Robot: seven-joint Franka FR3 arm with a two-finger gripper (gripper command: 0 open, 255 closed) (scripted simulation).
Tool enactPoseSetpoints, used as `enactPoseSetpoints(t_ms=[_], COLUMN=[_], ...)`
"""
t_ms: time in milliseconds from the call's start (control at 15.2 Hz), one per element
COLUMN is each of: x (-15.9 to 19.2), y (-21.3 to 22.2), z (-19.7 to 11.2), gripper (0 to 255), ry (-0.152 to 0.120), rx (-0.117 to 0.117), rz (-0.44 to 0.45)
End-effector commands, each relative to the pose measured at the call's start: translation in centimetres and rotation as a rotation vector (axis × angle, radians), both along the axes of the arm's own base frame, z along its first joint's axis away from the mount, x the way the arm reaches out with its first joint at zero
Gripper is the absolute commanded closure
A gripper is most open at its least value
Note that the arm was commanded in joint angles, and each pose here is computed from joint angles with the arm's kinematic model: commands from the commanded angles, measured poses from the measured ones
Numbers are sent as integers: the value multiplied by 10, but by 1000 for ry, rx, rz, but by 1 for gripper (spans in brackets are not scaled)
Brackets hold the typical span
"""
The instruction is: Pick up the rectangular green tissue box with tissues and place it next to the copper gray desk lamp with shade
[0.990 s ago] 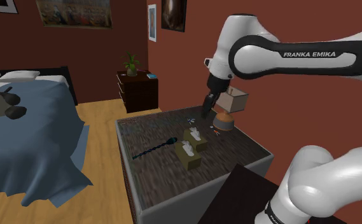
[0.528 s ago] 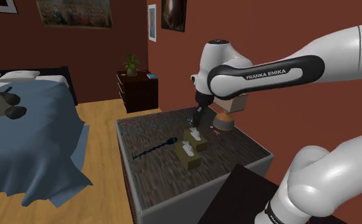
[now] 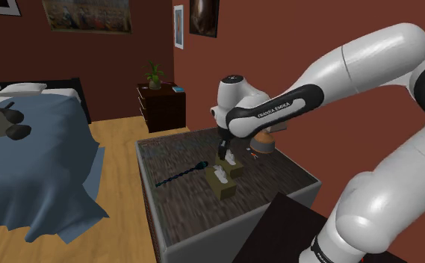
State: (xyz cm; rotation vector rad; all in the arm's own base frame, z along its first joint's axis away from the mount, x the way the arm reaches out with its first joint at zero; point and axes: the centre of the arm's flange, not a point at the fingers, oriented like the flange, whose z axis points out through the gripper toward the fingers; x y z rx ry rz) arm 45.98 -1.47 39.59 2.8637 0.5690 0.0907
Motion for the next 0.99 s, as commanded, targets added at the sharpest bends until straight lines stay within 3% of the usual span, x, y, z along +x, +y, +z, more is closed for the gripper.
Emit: enactPoseSetpoints(t_ms=[0,924], x=[12,102], y=[-7,-50], z=[-23,-180], gripper=[0,0], ry=[11,93], rx=[-26,-207], rz=[24,177])
